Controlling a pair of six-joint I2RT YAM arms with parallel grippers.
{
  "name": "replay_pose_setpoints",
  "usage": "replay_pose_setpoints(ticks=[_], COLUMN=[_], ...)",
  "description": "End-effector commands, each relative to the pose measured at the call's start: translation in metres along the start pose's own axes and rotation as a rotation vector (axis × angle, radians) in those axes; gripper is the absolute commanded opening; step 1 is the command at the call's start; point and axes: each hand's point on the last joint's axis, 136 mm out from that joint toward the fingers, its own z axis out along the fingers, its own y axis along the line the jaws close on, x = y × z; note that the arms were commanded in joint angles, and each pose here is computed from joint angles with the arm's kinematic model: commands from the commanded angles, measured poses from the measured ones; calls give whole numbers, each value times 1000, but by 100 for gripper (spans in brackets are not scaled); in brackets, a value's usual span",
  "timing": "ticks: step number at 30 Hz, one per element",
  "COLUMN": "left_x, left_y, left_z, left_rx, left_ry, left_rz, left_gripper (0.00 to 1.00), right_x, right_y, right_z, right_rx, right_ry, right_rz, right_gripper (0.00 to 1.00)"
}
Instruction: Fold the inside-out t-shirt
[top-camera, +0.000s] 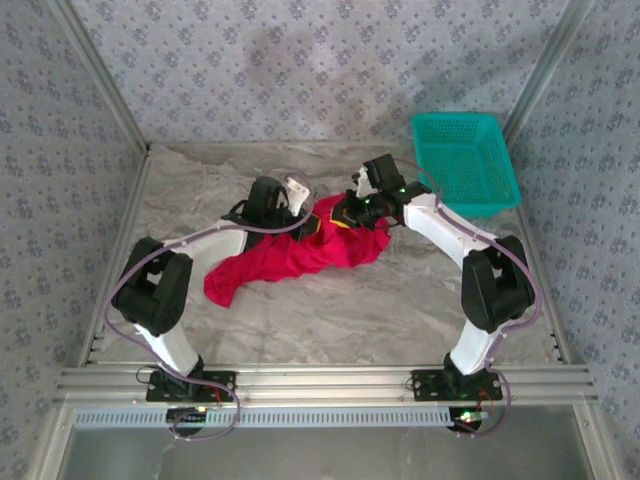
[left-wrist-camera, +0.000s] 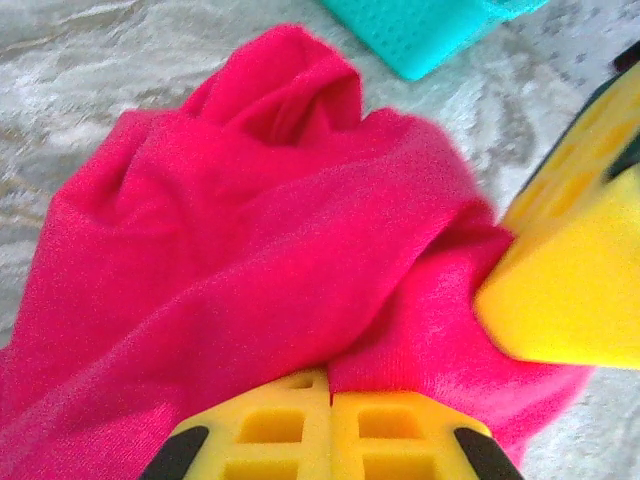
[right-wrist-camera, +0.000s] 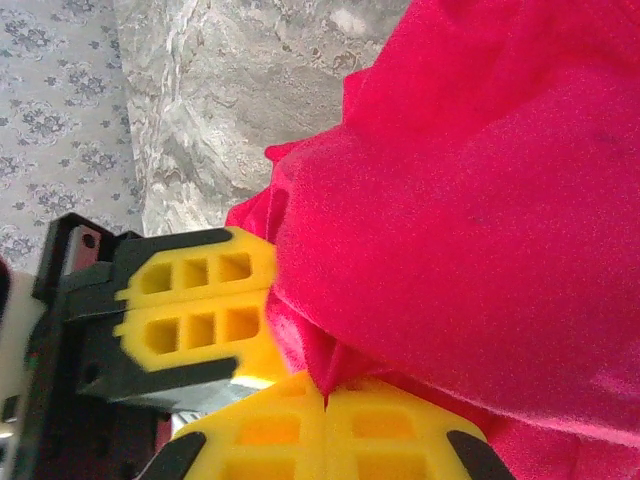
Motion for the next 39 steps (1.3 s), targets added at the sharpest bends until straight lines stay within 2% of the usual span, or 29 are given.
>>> replay_pose_setpoints(ticks=[1,6,10,13,15,18,22,26,33,39], left_x=[-20,-32,-78,-101,-108,-112,-110,-102,-93,-88], left_y=[-36,-60,-83,-95,-103,-98,-68,-44,-28,-26], left_z=[-16,-30,-59,-72,-76,-77,-68,-52,-40,-38], left_rx=[132,239,382,450,514,523,481,477,433,433], left_ry=[0,21,-53,-65,-62,-82,-106,-70,-82,-83], left_rz=[6,-36,-187,-287,-322,-368,-500,-677,-755,-784], left_gripper=[0,0,0,0,0,0,0,0,0,0], right_x=[-1,-11,-34,-45,-44,-35,-17,0,7,-8], right_y=[3,-8,-46,-66,-65,-55,-36,-19,19,25], right_z=[-11,-10,-7,-13,-23,-38,-51,-53,-25,6], right_rx=[-18,20,181,260,267,246,163,86,-5,-36], right_ry=[-2,-31,-75,-96,-118,-159,-202,-244,-246,-240], right_rz=[16,20,15,14,-22,-68,-112,-182,-291,-245], right_gripper=[0,1,36,45,47,49,49,43,42,55])
